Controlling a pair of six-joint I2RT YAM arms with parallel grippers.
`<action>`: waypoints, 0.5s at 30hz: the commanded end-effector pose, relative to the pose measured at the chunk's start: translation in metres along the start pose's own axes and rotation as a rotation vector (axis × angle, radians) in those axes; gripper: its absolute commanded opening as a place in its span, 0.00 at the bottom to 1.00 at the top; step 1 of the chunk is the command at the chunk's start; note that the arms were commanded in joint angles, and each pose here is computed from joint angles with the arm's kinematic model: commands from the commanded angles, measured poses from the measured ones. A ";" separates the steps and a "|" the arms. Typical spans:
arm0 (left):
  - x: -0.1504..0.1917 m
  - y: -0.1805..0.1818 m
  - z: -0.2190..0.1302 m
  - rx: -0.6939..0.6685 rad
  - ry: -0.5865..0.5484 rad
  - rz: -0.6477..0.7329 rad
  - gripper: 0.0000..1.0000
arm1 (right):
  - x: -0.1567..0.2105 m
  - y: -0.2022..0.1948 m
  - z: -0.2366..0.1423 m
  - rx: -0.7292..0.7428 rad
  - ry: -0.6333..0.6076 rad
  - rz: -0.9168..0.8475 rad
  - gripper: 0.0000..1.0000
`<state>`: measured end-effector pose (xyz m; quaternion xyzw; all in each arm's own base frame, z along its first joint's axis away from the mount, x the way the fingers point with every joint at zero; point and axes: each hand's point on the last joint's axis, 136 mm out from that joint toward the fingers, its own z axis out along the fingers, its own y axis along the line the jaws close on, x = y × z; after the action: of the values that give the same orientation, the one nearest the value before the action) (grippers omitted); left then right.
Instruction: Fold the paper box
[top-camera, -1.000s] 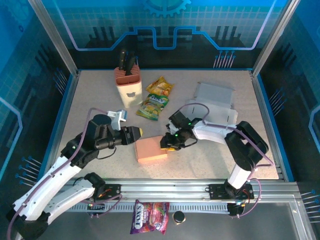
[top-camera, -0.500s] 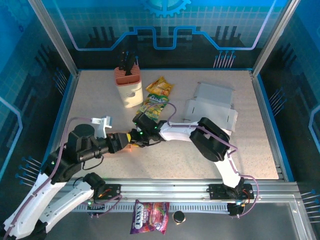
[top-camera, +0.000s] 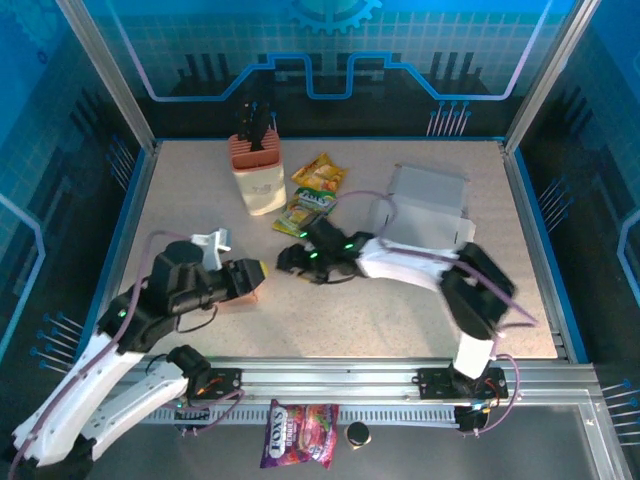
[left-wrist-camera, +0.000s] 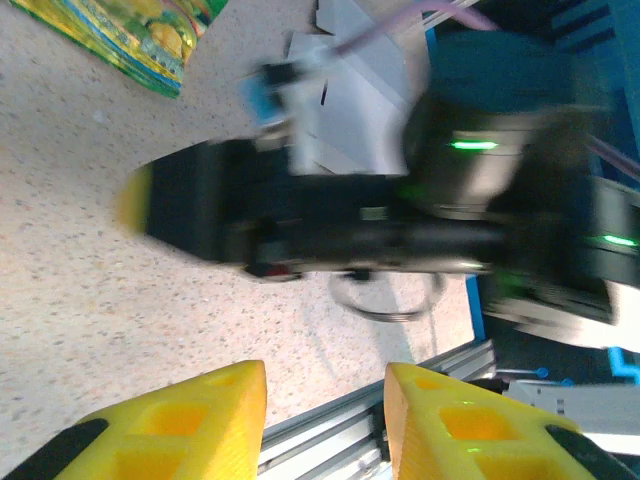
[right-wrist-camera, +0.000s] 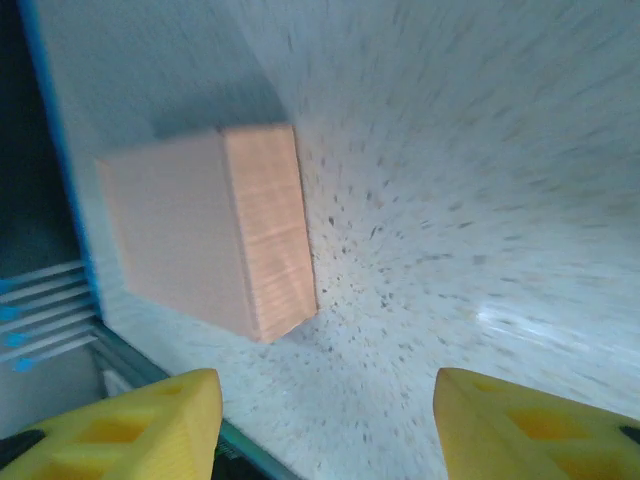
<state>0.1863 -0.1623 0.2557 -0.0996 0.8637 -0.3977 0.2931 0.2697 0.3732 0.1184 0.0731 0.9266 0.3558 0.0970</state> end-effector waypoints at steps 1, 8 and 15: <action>-0.010 -0.012 0.035 0.065 0.010 -0.080 0.36 | -0.037 -0.056 -0.061 0.097 -0.109 0.078 0.58; -0.011 -0.028 0.112 0.077 0.055 -0.102 0.35 | -0.118 -0.190 -0.145 0.162 -0.268 0.483 0.58; -0.007 -0.040 0.158 0.057 0.109 -0.109 0.35 | -0.173 -0.253 -0.130 0.270 -0.192 0.583 0.58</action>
<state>0.2660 -0.2690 0.1744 -0.1204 0.8859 -0.4024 0.1967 0.3880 0.0617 0.0701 0.4104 0.8751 0.2347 0.1032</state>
